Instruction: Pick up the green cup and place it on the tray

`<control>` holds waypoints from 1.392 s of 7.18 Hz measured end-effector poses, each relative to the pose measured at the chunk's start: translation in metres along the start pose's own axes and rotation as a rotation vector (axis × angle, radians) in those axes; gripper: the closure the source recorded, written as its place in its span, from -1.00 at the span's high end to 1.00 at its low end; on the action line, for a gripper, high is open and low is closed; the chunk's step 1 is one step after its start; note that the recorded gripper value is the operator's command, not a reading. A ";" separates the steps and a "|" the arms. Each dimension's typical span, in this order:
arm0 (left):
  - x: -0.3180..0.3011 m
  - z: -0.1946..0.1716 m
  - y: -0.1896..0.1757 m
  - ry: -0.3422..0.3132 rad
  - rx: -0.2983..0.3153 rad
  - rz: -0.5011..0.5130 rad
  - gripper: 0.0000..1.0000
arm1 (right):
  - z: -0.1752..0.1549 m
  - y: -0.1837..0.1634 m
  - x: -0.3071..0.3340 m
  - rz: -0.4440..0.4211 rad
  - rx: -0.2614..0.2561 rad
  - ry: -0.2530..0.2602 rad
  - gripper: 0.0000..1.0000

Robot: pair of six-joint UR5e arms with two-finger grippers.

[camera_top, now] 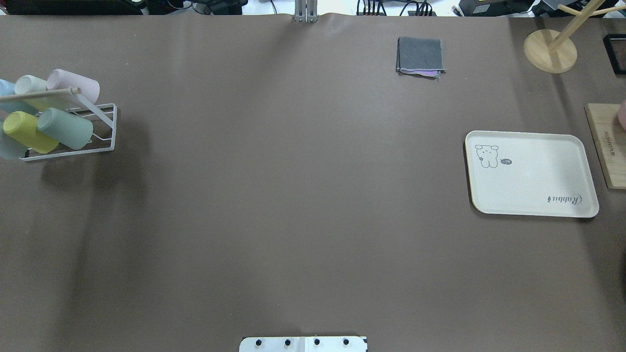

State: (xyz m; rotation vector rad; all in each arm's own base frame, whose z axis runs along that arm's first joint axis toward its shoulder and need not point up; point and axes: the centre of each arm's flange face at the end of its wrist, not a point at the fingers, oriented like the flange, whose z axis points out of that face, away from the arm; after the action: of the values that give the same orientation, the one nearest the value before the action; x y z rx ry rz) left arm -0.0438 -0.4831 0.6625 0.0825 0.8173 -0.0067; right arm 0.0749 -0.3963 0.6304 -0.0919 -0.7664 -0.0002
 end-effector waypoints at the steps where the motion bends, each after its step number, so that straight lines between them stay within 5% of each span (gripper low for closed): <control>1: -0.001 0.001 0.001 0.000 -0.001 -0.002 0.96 | -0.001 -0.001 -0.001 -0.001 0.002 0.001 1.00; 3: -0.003 0.002 0.005 0.000 -0.005 -0.007 0.95 | -0.004 -0.009 -0.006 -0.011 0.007 0.002 1.00; 7: 0.007 -0.009 0.003 0.006 0.015 0.009 0.96 | 0.003 -0.102 -0.057 -0.015 -0.015 0.033 0.98; 10: 0.078 -0.079 0.000 -0.004 -0.005 -0.019 0.95 | 0.022 -0.156 -0.097 0.049 -0.056 0.019 0.95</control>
State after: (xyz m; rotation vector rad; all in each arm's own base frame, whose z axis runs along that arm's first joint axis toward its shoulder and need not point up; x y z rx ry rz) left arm -0.0484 -0.4753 0.5517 0.0701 0.8145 -0.0228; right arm -0.0156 -0.5534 0.5921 -0.1632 -0.7452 0.0236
